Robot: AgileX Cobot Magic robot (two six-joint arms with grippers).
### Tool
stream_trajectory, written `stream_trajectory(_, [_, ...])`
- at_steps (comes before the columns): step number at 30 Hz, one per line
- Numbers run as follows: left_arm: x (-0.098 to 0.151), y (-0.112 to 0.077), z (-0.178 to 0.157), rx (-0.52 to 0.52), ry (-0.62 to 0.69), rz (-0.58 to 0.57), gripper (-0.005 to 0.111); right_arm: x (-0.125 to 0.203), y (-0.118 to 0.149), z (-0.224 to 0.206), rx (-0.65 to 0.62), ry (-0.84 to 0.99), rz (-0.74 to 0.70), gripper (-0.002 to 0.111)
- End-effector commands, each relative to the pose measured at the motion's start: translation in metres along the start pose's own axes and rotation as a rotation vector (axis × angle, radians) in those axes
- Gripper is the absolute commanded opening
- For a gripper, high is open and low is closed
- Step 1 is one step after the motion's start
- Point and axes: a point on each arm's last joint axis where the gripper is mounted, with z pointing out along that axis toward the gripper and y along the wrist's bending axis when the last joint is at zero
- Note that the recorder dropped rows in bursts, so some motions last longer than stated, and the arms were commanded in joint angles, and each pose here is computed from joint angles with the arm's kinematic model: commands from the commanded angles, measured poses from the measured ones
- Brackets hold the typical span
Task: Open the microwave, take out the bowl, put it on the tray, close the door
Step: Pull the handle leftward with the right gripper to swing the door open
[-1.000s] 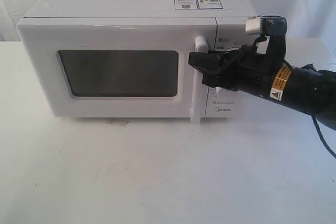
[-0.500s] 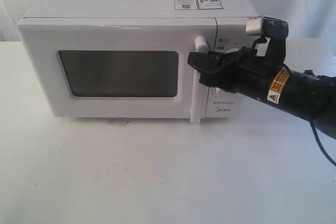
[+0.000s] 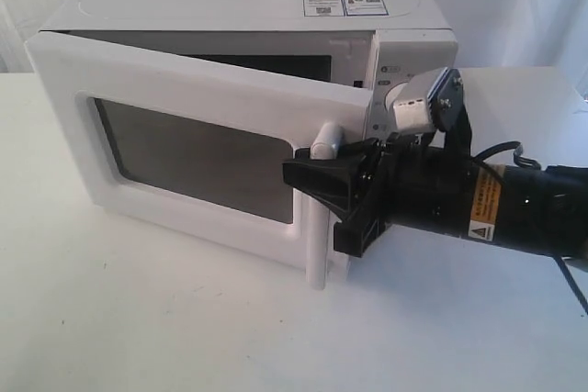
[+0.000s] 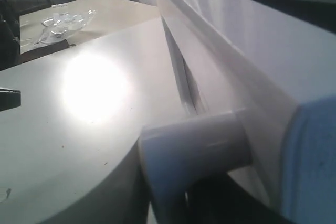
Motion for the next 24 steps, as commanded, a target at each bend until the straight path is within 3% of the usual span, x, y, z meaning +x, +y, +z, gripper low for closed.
stream_trajectory(1, [0.002, 0.000, 0.000, -0.002, 0.002, 0.002, 0.000, -0.009, 0.041, -0.004, -0.296, -0.046, -0.053, 0.000])
stream_trajectory(6, [0.002, 0.000, 0.000, -0.002, 0.002, 0.002, 0.000, -0.009, 0.052, -0.016, -0.290, 0.053, -0.114, 0.007])
stream_trajectory(11, [0.002, 0.000, 0.000, -0.002, 0.002, 0.002, 0.000, -0.009, 0.062, -0.031, -0.225, 0.167, -0.092, 0.033])
stream_trajectory(14, [0.002, 0.000, 0.000, -0.002, 0.002, 0.002, 0.000, -0.011, 0.067, -0.039, -0.176, 0.235, -0.064, 0.043])
stream_trajectory(24, [0.002, 0.000, 0.000, -0.002, 0.002, 0.002, 0.000, -0.024, 0.091, -0.067, -0.120, 0.305, 0.085, 0.044])
